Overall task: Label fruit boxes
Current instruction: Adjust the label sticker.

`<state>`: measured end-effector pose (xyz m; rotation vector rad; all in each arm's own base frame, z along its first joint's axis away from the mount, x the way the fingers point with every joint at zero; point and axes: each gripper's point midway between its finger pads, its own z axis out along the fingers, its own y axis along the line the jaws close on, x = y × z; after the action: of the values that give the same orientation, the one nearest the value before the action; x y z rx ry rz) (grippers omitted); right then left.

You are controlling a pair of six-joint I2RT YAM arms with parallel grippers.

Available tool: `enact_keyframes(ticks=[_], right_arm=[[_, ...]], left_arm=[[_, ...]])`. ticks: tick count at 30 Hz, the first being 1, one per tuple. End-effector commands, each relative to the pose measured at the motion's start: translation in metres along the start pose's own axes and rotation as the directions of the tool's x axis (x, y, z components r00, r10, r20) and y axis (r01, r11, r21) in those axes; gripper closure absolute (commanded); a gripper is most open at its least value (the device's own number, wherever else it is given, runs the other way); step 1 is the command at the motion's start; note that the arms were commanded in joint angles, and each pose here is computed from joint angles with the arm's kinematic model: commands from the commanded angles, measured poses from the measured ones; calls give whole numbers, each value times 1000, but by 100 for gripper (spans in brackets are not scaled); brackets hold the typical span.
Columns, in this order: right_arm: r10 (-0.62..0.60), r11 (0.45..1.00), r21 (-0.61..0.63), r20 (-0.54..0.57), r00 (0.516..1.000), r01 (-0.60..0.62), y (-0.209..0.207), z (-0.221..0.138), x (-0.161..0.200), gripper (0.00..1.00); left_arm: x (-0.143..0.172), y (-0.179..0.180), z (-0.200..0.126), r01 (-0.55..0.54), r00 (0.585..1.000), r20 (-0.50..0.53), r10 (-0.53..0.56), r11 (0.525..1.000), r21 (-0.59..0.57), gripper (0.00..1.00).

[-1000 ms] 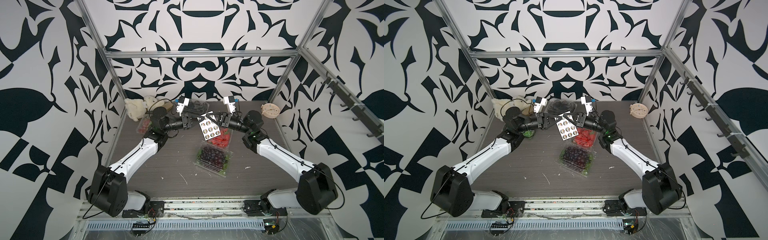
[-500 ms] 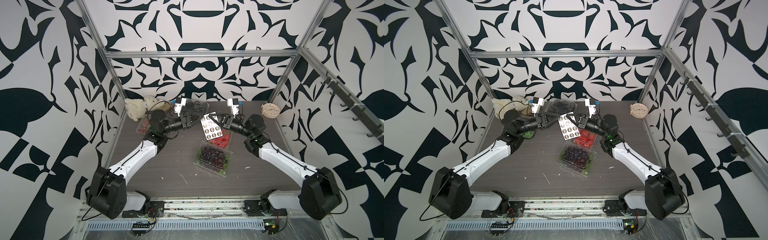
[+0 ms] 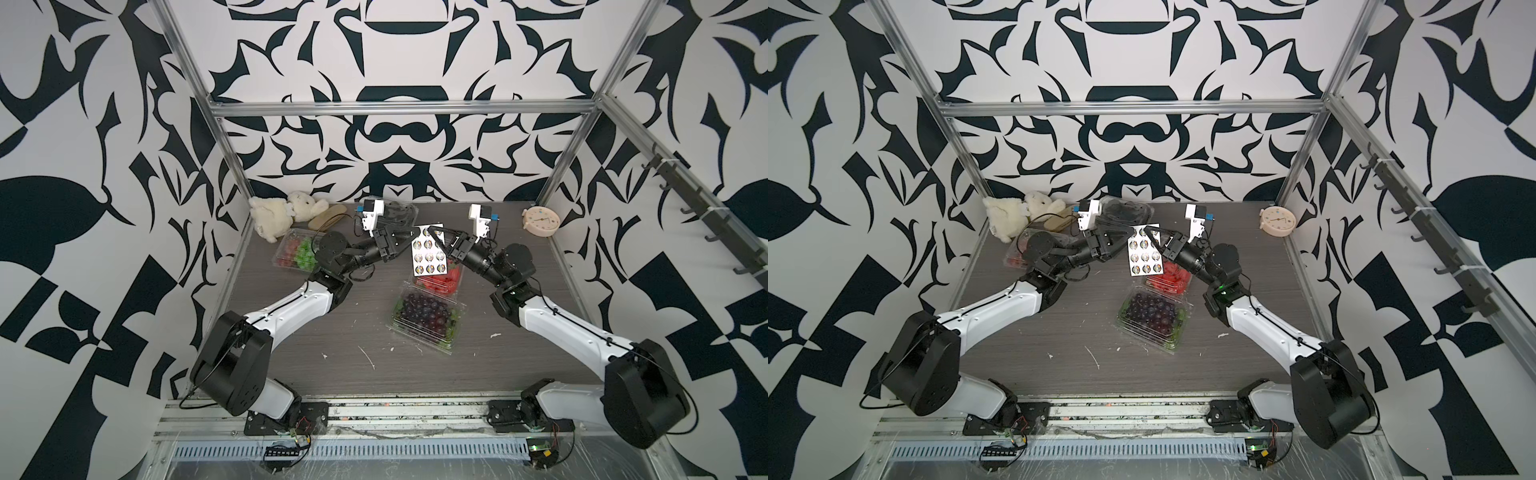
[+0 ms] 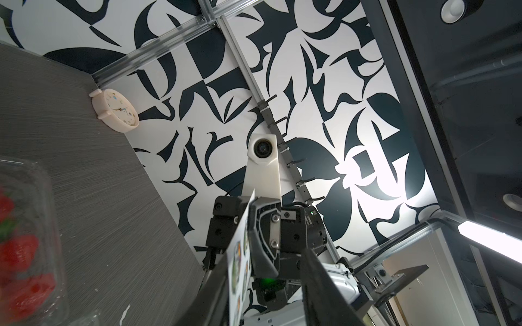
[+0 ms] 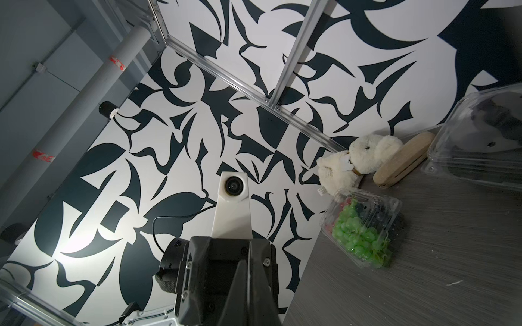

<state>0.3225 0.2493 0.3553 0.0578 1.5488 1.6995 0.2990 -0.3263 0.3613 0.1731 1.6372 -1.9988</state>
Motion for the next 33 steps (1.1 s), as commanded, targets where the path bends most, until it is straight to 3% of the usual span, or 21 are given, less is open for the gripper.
enact_keyframes(ticks=[1, 7, 12, 19, 33], right_arm=[[-50, 994, -92, 73, 996, 57, 33, -6, -17, 100], [-46, 993, -103, 44, 998, 50, 34, -4, -13, 100], [-51, 993, -106, 6, 999, 51, 35, -7, -11, 80], [-67, 992, -112, -27, 997, 63, 40, -8, -9, 77], [-68, 992, -109, -39, 997, 63, 39, -2, -12, 82]], left_arm=[[-4, -11, 1, -31, 999, 23, 30, 998, 51, 66], [-6, -7, 6, -25, 1000, 12, 25, 999, 43, 100], [-9, -5, 5, -37, 999, -5, 37, 999, 35, 100], [-15, -5, 3, -40, 999, 3, 40, 999, 30, 100], [-7, -5, 5, -20, 998, -51, 23, 998, 52, 100]])
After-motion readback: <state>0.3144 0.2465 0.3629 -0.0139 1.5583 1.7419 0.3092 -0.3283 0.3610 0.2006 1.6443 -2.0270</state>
